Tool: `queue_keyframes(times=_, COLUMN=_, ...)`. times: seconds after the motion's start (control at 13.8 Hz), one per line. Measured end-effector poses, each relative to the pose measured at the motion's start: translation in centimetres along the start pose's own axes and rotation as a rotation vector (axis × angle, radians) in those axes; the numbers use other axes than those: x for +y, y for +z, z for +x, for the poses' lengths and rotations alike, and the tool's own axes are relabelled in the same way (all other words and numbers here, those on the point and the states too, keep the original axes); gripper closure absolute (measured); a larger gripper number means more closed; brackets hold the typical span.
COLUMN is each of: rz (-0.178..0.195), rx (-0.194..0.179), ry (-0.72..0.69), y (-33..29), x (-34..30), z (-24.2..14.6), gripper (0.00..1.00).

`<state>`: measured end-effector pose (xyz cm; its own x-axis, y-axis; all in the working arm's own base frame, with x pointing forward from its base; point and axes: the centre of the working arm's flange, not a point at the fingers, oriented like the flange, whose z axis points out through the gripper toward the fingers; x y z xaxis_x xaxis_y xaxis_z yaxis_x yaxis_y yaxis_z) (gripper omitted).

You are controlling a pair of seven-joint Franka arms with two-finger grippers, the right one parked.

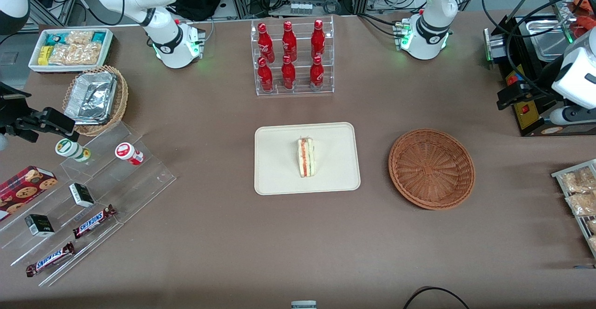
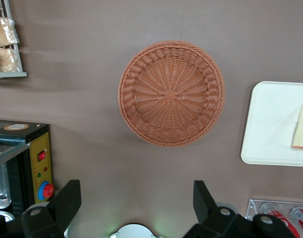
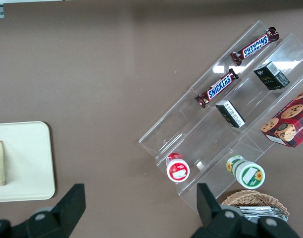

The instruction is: Place sandwich from basket to tray

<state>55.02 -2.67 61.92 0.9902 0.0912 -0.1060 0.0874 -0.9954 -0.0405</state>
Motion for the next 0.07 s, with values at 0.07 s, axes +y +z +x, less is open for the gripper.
queue_keyframes(times=0.07, rz=0.008, rx=-0.001, ry=0.001, y=0.11, x=0.0, z=0.1, gripper=0.0)
